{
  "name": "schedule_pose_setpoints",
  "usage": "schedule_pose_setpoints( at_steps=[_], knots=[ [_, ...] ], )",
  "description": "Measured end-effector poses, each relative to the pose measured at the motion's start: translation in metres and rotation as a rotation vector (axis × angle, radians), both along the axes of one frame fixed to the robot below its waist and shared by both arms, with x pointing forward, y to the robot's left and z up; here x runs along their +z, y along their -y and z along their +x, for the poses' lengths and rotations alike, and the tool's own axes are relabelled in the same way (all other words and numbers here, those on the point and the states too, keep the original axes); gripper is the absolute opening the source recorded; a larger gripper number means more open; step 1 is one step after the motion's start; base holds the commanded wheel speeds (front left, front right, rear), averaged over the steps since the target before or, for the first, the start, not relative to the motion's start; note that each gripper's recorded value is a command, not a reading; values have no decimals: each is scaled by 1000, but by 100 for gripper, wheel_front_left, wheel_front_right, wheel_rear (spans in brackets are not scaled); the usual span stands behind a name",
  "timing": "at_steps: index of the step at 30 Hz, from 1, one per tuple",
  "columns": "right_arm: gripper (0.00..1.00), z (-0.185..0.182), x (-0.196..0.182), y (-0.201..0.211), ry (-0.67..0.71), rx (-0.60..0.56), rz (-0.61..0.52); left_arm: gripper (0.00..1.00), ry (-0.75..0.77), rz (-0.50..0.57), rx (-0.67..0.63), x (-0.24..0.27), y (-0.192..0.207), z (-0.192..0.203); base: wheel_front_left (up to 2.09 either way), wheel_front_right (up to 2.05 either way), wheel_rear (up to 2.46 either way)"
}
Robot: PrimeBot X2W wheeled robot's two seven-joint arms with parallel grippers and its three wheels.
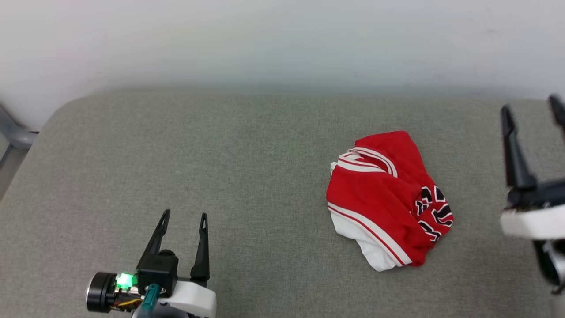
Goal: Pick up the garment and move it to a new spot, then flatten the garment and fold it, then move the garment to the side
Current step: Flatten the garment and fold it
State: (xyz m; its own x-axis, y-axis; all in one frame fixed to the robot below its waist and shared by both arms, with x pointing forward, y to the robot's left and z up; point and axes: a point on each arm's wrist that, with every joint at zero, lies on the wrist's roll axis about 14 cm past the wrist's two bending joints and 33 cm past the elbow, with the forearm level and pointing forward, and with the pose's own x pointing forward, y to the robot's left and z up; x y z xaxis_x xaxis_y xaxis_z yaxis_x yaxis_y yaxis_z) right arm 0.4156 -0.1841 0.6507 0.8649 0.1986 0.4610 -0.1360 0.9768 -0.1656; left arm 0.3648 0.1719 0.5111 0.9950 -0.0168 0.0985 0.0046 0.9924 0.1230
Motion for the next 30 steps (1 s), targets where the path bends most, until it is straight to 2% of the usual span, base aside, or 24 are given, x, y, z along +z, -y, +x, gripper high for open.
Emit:
schedule_pose_setpoints(
  at_steps=[3, 8, 14, 18, 22, 30],
  knots=[
    [100, 19, 17, 0, 34, 22, -54, 100, 9, -10, -2, 3, 2, 6, 0, 0, 0],
    [100, 55, -1, -4, -62, 79, -137, 100, 5, -19, 4, 1, 3, 14, 0, 0, 0],
    [100, 88, -85, -16, -528, 162, -256, 100, 15, -18, 10, 3, 2, 25, 0, 0, 0],
    [100, 89, -138, -7, -835, 168, -367, 100, 30, -23, 16, 6, 1, 35, 0, 0, 0],
    [100, 77, -195, -5, -1127, 187, -421, 100, 32, -24, 20, 6, 1, 44, 0, 0, 0],
    [100, 68, -267, -14, -1392, 224, -505, 100, -6, -25, 38, -9, -4, 54, 0, 0, 0]
  ],
)
